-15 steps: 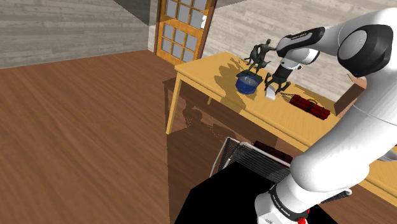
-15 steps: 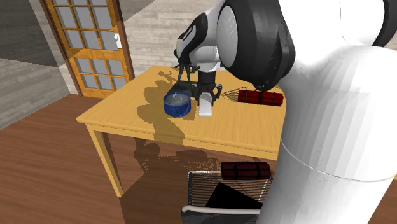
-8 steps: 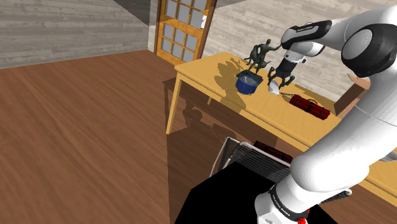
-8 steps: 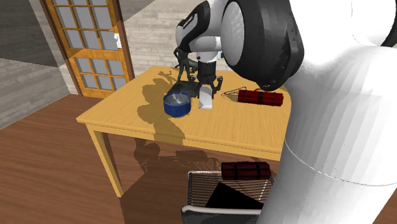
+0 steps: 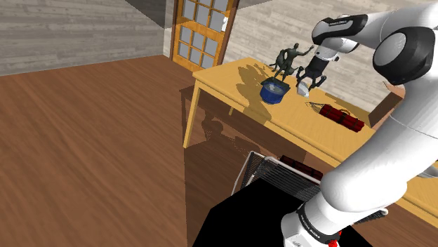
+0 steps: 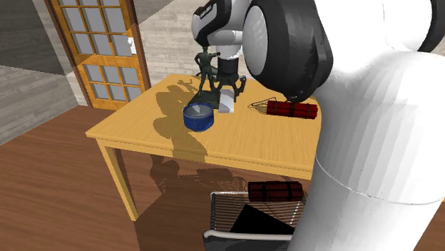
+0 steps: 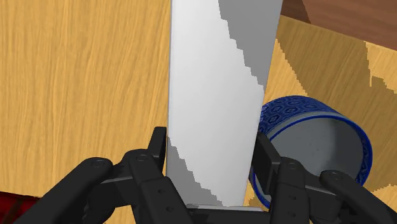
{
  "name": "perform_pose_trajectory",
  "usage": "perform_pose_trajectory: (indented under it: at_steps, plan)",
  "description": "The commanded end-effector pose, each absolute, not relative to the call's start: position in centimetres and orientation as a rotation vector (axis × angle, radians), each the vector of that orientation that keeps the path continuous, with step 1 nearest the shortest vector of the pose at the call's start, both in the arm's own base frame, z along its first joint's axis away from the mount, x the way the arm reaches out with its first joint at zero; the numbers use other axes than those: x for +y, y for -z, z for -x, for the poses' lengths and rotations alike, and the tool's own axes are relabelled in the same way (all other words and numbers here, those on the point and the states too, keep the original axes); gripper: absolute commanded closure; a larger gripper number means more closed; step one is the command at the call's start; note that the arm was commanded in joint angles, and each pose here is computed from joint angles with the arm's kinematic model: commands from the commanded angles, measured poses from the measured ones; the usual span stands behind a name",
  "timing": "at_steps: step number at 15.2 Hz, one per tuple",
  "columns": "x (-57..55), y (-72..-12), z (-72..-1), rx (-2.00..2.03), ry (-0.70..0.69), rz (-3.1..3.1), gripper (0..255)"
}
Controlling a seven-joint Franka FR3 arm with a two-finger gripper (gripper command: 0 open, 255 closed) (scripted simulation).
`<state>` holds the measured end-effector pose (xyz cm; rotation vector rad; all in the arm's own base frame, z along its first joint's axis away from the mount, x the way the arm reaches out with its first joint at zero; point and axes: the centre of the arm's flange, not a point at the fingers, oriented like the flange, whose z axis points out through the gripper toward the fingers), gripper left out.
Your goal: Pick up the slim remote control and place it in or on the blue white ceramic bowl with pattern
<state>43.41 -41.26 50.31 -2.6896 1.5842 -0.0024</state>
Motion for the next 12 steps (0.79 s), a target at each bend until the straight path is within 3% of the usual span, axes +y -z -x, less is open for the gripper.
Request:
perform_pose_trajectory:
  at_steps: [1, 10, 12]
  plan:
    - [-41.2, -50.4, -45.7, 1.584, 0.002, 2.690, 255]
    - [-40.4, -50.8, -58.1, 1.583, 0.002, 2.690, 255]
    - [-40.4, -49.8, -58.1, 1.584, 0.002, 2.690, 255]
